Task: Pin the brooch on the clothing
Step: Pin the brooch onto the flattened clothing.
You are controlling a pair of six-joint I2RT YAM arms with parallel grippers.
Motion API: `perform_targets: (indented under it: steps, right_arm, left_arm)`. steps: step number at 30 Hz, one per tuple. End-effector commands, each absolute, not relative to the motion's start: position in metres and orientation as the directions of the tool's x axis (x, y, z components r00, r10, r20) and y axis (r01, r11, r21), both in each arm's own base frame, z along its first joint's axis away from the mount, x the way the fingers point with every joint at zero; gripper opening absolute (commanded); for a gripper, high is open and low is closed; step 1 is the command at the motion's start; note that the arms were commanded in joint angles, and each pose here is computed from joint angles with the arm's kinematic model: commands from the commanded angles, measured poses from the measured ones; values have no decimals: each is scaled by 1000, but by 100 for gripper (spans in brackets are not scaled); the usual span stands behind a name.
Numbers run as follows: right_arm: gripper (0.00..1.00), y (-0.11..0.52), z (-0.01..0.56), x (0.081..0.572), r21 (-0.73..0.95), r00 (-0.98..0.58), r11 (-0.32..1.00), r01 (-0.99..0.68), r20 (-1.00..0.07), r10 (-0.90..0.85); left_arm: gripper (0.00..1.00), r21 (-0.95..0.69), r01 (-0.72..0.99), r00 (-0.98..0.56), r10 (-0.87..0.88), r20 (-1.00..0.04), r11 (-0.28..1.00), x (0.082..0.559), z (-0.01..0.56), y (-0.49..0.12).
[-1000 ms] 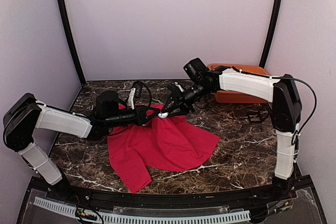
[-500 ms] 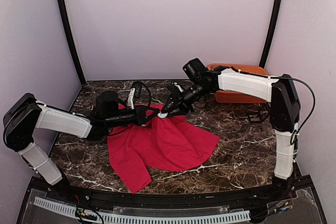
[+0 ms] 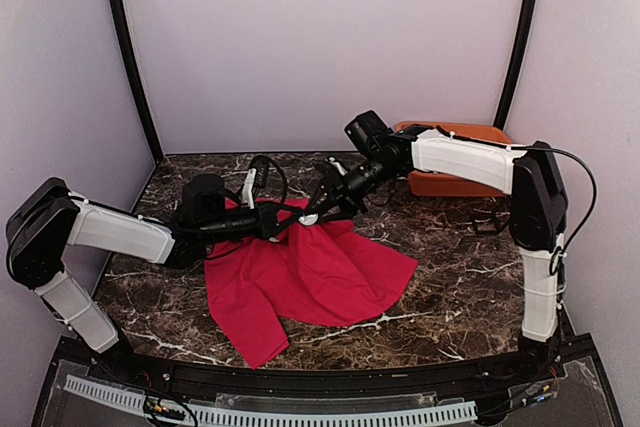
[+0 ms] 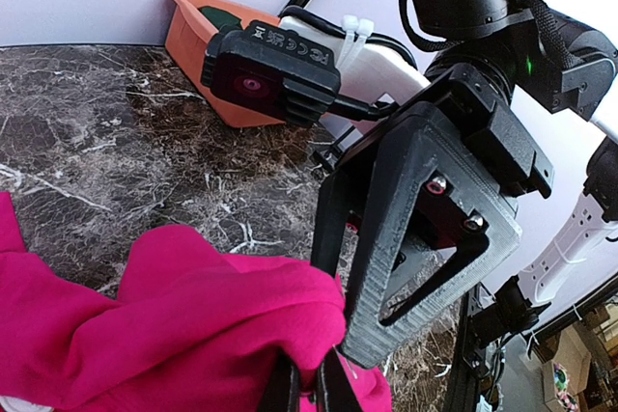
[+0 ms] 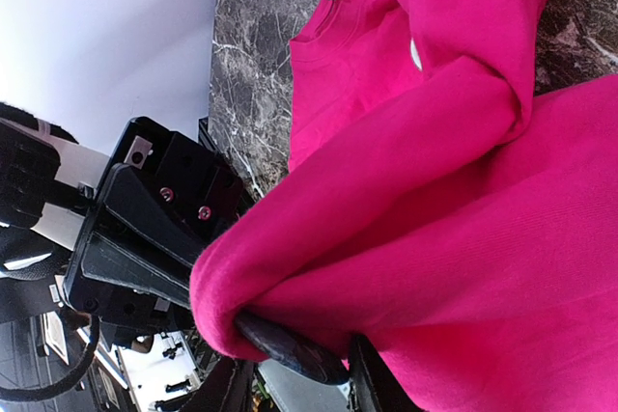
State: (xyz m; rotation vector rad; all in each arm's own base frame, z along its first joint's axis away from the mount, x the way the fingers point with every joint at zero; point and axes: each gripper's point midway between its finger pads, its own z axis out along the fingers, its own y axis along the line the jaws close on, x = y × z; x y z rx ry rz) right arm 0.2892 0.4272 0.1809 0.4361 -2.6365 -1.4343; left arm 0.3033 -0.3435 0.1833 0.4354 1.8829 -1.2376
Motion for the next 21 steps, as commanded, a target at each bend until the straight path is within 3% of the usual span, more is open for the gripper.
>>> perform_targets:
  steps: [1,8,21]
  right_arm:
    - [31,439,181,297,828,-951,509,-235,-89,-295]
    - [22,437,175,295,818,-949,521,-243,-91,-301]
    - [25,437,172,299,805,-952,539,-249,-101,-289]
  left_arm:
    - [1,-584,713,-577,-148,-803,389,291,200,-350]
    - [1,-584,712,-576,-152,-803,390,290,200,-349]
    - [1,-593,715,-578,-163,-799,371,289,204,-350]
